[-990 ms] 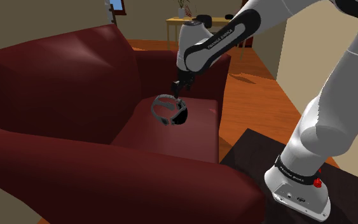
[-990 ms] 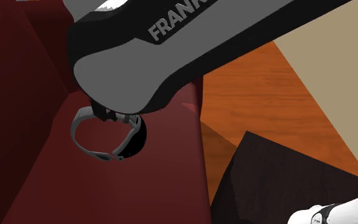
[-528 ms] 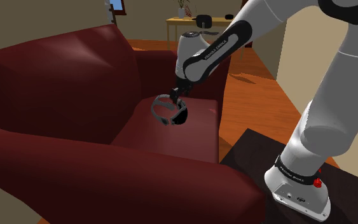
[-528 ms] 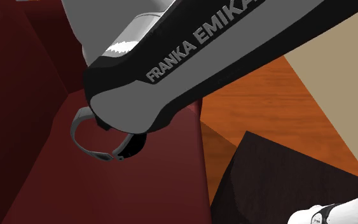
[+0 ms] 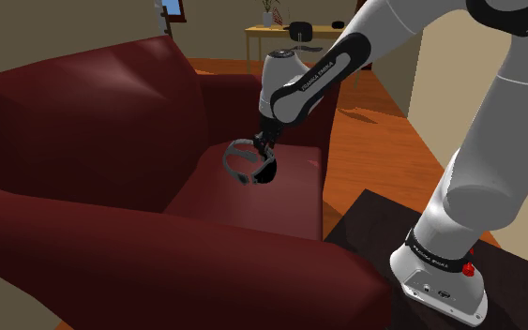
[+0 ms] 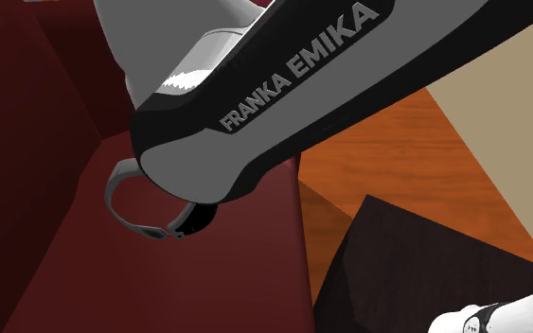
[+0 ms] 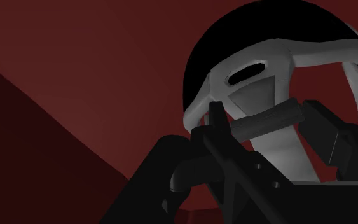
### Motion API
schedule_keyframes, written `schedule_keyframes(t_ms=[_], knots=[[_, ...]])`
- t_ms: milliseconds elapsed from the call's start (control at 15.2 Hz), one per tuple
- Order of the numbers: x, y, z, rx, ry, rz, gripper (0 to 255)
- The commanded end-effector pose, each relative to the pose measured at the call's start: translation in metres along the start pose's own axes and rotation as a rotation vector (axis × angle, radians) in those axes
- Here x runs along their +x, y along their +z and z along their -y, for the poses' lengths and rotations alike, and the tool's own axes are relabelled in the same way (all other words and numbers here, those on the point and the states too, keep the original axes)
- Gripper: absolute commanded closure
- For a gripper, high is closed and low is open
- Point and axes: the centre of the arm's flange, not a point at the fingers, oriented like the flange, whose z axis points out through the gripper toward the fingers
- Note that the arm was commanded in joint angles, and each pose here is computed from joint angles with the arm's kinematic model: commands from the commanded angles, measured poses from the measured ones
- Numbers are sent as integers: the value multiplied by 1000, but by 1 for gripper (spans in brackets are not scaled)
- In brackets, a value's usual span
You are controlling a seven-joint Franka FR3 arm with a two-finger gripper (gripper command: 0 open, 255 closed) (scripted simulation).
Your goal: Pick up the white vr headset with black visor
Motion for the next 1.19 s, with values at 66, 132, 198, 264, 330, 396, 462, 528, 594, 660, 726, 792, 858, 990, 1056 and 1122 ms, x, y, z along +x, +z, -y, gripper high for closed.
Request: schedule_keyframes(t_ms=[66,132,198,264,330,396,462,528,594,660,726,792,858,990,1056,1122], knots=[[0,1,0,0,0,1,255],[0,1,0,0,0,1,255],[0,0,0,0,0,1,255],[1,-5,-1,0,0,1,255],[2,-10,-1,0,0,1,255],[3,-15,-1,0,0,1,255],[4,-20,-2,0,0,1,255],[6,-25,-2,0,0,1,255],[7,-30,-3,0,0,1,255],[8,-35,-3,0,0,1,255],[9,-41,-4,0,0,1,255],[10,-46,-4,0,0,1,255],[11,-51,-4,0,0,1,255],[14,-61,-5,0,0,1,255],[15,-66,-6,0,0,1,255],[16,-71,-6,0,0,1,255]])
